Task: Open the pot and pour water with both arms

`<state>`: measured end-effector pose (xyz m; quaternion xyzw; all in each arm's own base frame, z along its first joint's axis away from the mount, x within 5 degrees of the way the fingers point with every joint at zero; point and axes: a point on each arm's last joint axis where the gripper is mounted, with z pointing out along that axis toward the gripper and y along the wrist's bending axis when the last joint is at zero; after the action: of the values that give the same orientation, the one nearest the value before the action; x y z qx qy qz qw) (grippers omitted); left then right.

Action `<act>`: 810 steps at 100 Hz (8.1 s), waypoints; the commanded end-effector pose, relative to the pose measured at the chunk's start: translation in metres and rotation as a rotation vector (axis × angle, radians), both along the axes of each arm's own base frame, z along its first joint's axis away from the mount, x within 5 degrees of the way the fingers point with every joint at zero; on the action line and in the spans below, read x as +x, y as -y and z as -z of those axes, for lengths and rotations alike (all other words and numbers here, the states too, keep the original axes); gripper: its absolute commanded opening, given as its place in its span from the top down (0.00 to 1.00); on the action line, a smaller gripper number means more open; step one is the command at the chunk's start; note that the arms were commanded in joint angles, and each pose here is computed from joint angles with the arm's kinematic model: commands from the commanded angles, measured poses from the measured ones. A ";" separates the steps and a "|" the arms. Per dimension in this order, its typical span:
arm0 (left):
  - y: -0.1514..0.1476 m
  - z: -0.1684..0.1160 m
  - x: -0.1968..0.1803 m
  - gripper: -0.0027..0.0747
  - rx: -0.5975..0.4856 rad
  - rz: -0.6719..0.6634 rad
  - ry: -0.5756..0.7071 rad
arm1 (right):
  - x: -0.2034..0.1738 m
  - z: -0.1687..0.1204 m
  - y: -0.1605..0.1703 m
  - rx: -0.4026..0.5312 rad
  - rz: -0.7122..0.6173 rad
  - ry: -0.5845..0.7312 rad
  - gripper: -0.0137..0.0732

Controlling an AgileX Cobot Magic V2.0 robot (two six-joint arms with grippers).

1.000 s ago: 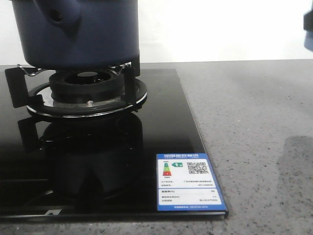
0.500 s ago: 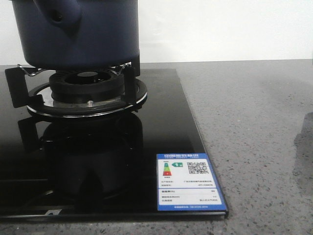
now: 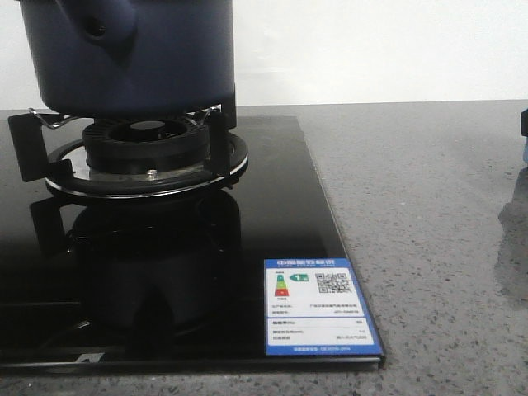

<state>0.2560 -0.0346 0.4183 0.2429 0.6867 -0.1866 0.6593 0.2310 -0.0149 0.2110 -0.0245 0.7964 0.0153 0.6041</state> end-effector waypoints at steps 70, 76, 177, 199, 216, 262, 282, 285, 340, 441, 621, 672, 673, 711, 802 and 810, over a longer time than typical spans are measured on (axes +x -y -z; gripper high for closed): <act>0.003 -0.026 -0.012 0.53 -0.083 0.014 0.077 | 0.003 -0.018 -0.001 -0.007 -0.023 0.121 0.15; 0.003 -0.026 -0.012 0.53 -0.083 0.019 0.077 | 0.002 -0.019 -0.001 -0.009 -0.021 0.120 0.15; 0.043 -0.023 -0.018 0.53 -0.120 0.218 0.050 | -0.096 -0.040 -0.013 0.005 0.048 0.113 0.15; 0.061 -0.009 -0.005 0.53 -0.134 0.283 -0.015 | -0.104 -0.047 -0.019 0.007 0.007 0.166 0.15; 0.074 0.007 0.007 0.53 -0.133 0.320 -0.074 | -0.104 -0.046 -0.018 0.005 0.010 0.157 0.15; 0.079 0.030 0.024 0.53 -0.064 0.331 -0.142 | -0.105 -0.043 -0.017 0.001 0.023 0.120 0.15; 0.079 0.032 0.025 0.53 -0.042 0.318 -0.141 | -0.105 -0.043 -0.017 0.001 0.023 0.120 0.15; 0.079 0.032 0.025 0.53 -0.042 0.318 -0.141 | -0.105 -0.043 -0.017 0.001 0.023 0.120 0.15; 0.075 0.033 0.030 0.53 -0.027 0.258 -0.137 | -0.105 -0.043 -0.017 0.001 0.023 0.120 0.15; 0.079 0.044 0.035 0.40 -0.012 0.307 -0.176 | -0.105 -0.043 -0.017 0.001 0.023 0.120 0.15; -0.013 0.029 -0.152 0.99 -0.033 -0.360 0.200 | -0.130 -0.139 -0.033 0.116 -0.118 0.405 0.90; -0.010 0.133 -0.199 0.99 -0.188 -0.353 0.142 | -0.153 -0.065 -0.030 0.110 -0.125 0.348 0.90; -0.009 0.133 -0.199 0.99 -0.187 -0.348 0.142 | -0.152 -0.064 -0.030 0.110 -0.125 0.346 0.90; -0.008 0.134 -0.199 0.99 -0.186 -0.337 0.140 | -0.152 -0.064 -0.030 0.109 -0.123 0.342 0.90; -0.026 0.140 -0.196 0.99 -0.243 -0.539 0.041 | -0.152 -0.063 -0.030 0.109 -0.123 0.340 0.90; -0.032 0.142 -0.196 0.99 -0.276 -0.602 0.016 | -0.152 -0.063 -0.030 0.109 -0.123 0.340 0.90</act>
<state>0.0607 -0.0113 0.2640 0.0056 0.7091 -0.0665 0.7020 0.0791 0.0130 0.2597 -0.0324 0.7115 0.0834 0.6969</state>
